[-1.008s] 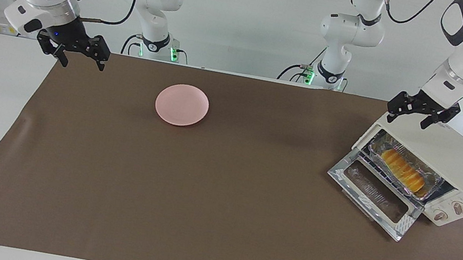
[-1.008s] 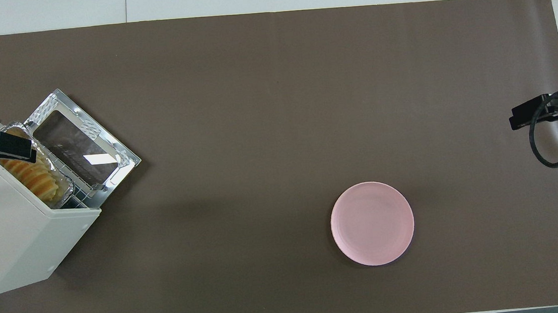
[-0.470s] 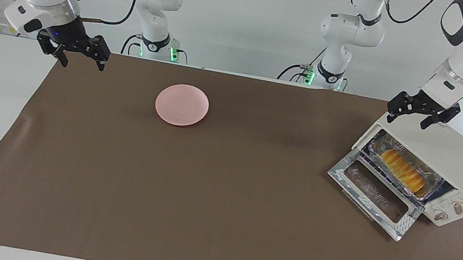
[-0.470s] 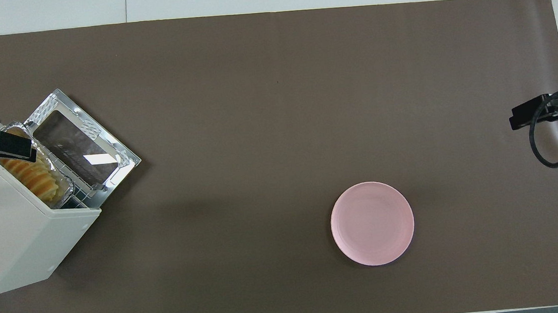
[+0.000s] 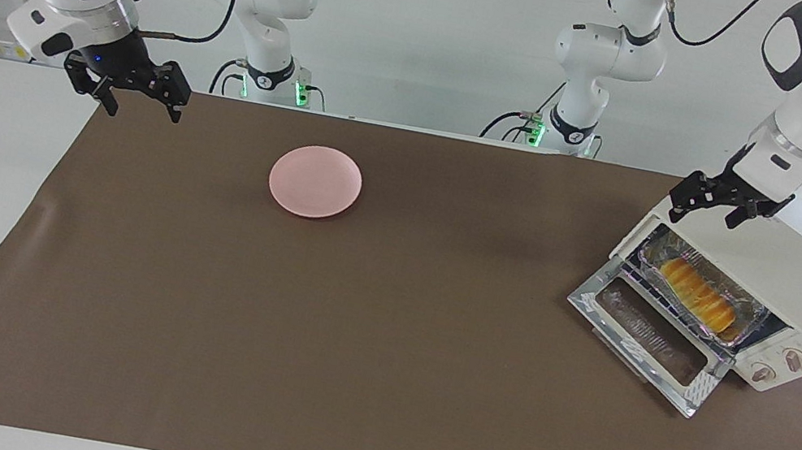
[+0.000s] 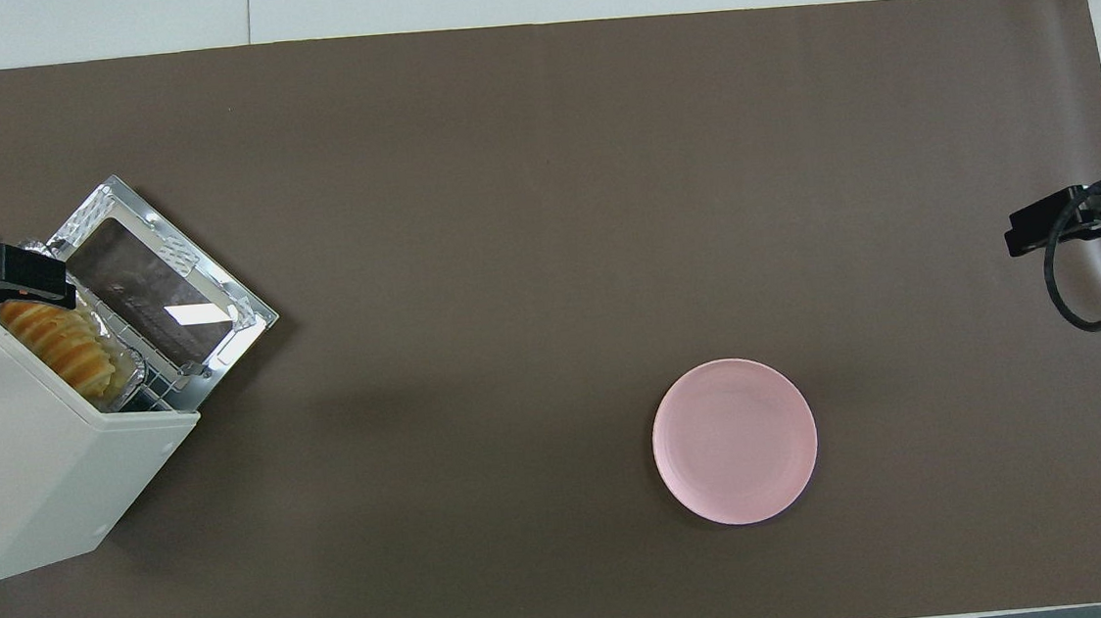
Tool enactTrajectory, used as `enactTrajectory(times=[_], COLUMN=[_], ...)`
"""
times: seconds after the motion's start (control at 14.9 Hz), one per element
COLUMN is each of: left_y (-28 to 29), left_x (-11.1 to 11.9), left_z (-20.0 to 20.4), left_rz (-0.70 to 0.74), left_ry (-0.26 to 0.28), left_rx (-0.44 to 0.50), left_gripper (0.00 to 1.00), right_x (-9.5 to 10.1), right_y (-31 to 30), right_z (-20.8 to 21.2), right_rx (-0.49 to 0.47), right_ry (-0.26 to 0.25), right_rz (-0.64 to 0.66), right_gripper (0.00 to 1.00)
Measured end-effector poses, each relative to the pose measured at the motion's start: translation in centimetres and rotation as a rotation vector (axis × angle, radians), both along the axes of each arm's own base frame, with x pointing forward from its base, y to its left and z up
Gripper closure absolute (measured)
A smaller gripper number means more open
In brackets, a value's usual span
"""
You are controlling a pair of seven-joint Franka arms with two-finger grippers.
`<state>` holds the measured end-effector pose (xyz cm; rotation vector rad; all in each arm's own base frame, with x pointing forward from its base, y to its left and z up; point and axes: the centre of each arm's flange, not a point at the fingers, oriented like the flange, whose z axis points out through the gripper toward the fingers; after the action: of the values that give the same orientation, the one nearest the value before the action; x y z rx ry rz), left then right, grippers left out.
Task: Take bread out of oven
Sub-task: 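Reach the left gripper into the oven and pull the foil tray out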
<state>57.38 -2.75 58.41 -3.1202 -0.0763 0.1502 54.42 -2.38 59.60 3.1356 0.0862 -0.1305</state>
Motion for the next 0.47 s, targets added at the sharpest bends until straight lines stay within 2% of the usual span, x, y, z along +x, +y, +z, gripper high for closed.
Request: enactTrajectory(times=[0.34, 0.47], left_y=[-0.6, 0.0], left_x=[7.5, 9.4], left_z=[-5.9, -8.8], left_rz=[0.073, 0.108], left_ry=[0.061, 0.071], left_rx=[0.028, 0.045], left_gripper=[0.00, 0.00], right_x=[0.0, 0.0], right_y=[0.0, 0.0], right_z=[0.0, 0.0], right_rx=[0.000, 0.000], right_ry=[0.000, 0.000], right_rz=[0.000, 0.000], right_gripper=[0.00, 0.00])
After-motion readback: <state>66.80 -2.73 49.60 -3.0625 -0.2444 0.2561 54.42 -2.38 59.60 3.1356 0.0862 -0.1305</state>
